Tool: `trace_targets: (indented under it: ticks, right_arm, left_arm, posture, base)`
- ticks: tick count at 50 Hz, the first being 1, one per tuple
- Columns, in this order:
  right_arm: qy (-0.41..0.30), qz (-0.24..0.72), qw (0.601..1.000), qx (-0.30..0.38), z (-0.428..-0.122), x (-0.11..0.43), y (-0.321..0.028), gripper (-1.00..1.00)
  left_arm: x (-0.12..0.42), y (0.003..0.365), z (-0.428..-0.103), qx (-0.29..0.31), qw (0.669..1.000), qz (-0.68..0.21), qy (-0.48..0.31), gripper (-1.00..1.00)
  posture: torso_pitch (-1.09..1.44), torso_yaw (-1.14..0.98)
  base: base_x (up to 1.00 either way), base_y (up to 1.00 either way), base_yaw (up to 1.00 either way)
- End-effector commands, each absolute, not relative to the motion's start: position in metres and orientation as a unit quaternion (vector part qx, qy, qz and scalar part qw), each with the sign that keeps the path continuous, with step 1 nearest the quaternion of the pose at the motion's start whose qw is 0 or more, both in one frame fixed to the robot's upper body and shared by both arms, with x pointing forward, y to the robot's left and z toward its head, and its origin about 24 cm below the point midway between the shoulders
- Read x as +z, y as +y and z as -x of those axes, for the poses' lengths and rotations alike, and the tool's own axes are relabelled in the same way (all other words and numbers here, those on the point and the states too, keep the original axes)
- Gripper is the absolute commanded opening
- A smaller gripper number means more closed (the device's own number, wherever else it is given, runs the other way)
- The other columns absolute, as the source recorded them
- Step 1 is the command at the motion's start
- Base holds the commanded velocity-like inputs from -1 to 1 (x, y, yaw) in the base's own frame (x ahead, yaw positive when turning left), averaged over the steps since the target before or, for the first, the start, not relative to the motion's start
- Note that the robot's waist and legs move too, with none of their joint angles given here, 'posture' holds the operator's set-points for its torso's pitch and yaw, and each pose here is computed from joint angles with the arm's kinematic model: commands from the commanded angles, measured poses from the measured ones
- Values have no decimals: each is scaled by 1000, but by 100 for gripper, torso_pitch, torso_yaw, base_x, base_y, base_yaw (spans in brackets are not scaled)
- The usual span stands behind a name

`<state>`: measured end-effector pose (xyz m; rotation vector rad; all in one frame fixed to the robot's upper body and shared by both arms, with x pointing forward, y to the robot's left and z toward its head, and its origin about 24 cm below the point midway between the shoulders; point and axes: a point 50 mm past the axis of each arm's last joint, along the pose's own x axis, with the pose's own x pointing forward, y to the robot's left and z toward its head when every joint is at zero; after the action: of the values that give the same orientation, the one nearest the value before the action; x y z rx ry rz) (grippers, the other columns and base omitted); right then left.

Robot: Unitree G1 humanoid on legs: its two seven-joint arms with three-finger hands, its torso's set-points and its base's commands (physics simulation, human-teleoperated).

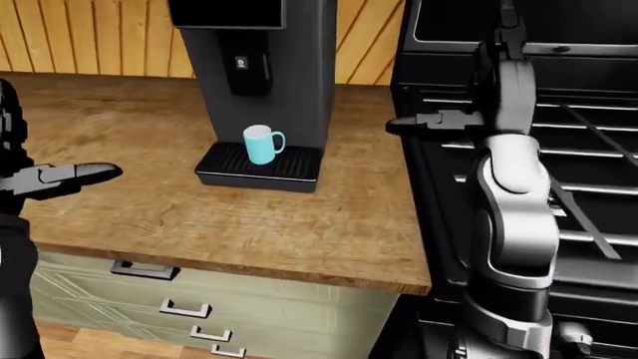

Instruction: Pick the mug from under the coffee machine dispenser and place it on the counter.

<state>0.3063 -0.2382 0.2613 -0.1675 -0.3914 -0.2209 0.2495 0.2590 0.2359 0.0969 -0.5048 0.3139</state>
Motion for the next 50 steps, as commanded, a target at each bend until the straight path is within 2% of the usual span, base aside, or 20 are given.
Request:
trace_targets:
  ticks: [1, 25, 32, 37, 50]
  right_arm:
    - [-246, 90, 958, -121, -298, 281, -240, 100]
    - [-244, 86, 956, -134, -299, 282, -240, 100]
    - [-227, 53, 962, -141, -300, 282, -243, 100]
    - [-213, 45, 965, -145, -301, 280, -243, 100]
    - [-211, 53, 965, -150, -300, 282, -245, 100]
  left_arm:
    - [251, 254, -244, 143, 944, -55, -292, 100]
    - [251, 253, -243, 142, 945, -52, -290, 100]
    - [251, 252, -244, 146, 946, -46, -286, 100]
    - [249, 254, -245, 165, 948, -23, -273, 100]
    - [250, 245, -252, 170, 960, 27, -223, 100]
  posture:
    - [0, 0]
    - [0, 0]
    - [0, 0]
    - [0, 0]
    - [0, 0]
  base:
    - [34, -13, 0]
    - [2, -1, 0]
    - [0, 0, 0]
    - [0, 0, 0]
    - [0, 0, 0]
